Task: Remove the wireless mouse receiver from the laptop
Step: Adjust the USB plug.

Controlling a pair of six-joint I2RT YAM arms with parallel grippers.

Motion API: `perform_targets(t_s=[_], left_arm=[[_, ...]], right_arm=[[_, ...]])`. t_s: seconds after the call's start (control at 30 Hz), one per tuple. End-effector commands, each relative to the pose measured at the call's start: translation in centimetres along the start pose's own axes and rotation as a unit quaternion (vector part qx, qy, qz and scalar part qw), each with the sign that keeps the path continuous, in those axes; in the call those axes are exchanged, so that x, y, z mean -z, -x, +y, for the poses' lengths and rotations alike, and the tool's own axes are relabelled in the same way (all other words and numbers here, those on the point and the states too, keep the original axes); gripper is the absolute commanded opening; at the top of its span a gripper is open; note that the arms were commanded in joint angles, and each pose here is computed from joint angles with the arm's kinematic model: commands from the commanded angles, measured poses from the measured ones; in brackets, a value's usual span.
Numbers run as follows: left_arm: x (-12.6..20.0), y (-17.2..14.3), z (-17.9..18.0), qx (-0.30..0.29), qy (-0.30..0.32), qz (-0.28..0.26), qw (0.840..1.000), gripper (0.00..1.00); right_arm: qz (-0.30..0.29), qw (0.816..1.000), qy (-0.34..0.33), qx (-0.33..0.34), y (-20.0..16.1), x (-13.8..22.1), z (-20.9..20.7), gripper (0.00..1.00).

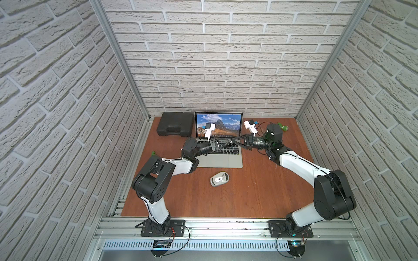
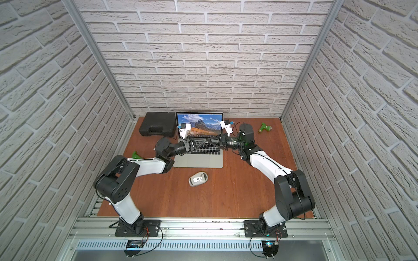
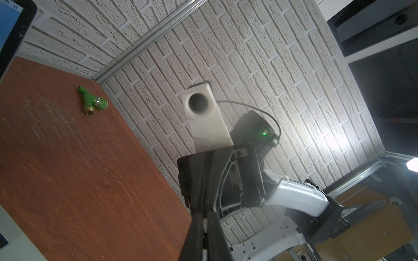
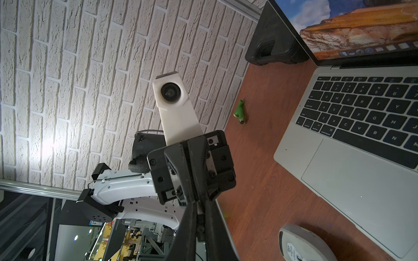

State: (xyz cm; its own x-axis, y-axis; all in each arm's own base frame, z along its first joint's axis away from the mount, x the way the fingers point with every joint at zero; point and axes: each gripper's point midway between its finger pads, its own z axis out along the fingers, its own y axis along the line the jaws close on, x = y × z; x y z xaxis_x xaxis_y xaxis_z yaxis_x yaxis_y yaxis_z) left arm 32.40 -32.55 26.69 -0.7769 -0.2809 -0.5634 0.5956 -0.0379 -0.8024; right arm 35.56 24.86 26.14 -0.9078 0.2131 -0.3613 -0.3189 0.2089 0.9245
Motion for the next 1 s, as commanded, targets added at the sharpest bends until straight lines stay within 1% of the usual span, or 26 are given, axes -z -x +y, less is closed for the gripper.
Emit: perform_targets(t_s=[0.0, 0.13, 0.23, 0.33, 0.37, 0.4, 0.43, 0.47, 0.5, 0.57, 0.67, 0.7, 0.8, 0.87, 0.9, 0.93, 0.97], left_arm=[[0.0, 1.1, -1.7, -0.034, -0.021, -0.016, 0.999, 0.00], [0.0, 1.2, -1.4, -0.033, -0.019, -0.017, 0.999, 0.00], [0.1, 1.4, -1.3, -0.031, -0.015, -0.021, 0.999, 0.00], [0.3, 1.5, -1.2, -0.030, -0.012, -0.024, 0.999, 0.00], [0.4, 1.6, -1.1, -0.029, -0.010, -0.025, 0.999, 0.03], [0.5, 1.7, -1.0, -0.027, -0.007, -0.027, 0.999, 0.12], [0.7, 1.8, -0.8, -0.026, -0.002, -0.031, 0.999, 0.27], [0.9, 1.9, -0.7, -0.026, 0.000, -0.035, 0.999, 0.32], [1.1, 2.1, -0.6, -0.025, 0.004, -0.039, 0.999, 0.34], [1.7, 2.3, -0.1, -0.025, 0.013, -0.047, 0.999, 0.48], [2.7, 2.7, 0.4, -0.024, 0.026, -0.058, 0.998, 0.53], [3.2, 2.8, 0.8, -0.022, 0.035, -0.060, 0.997, 0.58], [5.3, 3.0, 2.2, -0.014, 0.074, -0.073, 0.994, 0.62], [7.6, 2.7, 3.2, -0.006, 0.110, -0.090, 0.990, 0.65], [9.2, 2.3, 4.0, 0.004, 0.136, -0.098, 0.986, 0.65], [10.6, 1.6, 4.6, 0.015, 0.164, -0.101, 0.981, 0.65], [11.7, 0.8, 4.9, 0.022, 0.188, -0.100, 0.977, 0.65]], right_arm=[[0.030, 0.999, 0.017, 0.004, -1.4, -0.2, 0.9, 0.10], [0.029, 0.999, 0.016, 0.001, -1.3, -0.2, 0.9, 0.07], [0.028, 1.000, 0.015, 0.000, -1.2, -0.2, 0.9, 0.03], [0.026, 1.000, 0.013, -0.002, -1.1, -0.2, 0.9, 0.03], [0.027, 1.000, 0.013, -0.002, -1.1, -0.2, 0.9, 0.03], [0.026, 1.000, 0.013, -0.001, -1.1, -0.2, 0.9, 0.03], [0.025, 1.000, 0.013, 0.000, -1.0, -0.2, 0.9, 0.03], [0.024, 1.000, 0.012, 0.002, -1.0, -0.1, 1.0, 0.03], [0.023, 1.000, 0.011, 0.004, -1.0, -0.1, 1.1, 0.03], [0.021, 1.000, 0.008, 0.008, -1.0, 0.1, 1.2, 0.03], [0.019, 1.000, 0.009, 0.016, -1.0, 0.3, 1.6, 0.03], [0.018, 1.000, 0.008, 0.016, -1.0, 0.4, 1.7, 0.03], [0.033, 0.999, -0.004, 0.031, -1.7, 0.5, 1.8, 0.03], [0.073, 0.994, -0.045, 0.070, -3.9, 0.6, 1.5, 0.03], [0.105, 0.986, -0.084, 0.095, -5.7, 0.7, 1.1, 0.03], [0.141, 0.974, -0.119, 0.129, -7.4, 0.7, 0.8, 0.03], [0.171, 0.965, -0.135, 0.145, -9.0, 0.5, 0.5, 0.03]])
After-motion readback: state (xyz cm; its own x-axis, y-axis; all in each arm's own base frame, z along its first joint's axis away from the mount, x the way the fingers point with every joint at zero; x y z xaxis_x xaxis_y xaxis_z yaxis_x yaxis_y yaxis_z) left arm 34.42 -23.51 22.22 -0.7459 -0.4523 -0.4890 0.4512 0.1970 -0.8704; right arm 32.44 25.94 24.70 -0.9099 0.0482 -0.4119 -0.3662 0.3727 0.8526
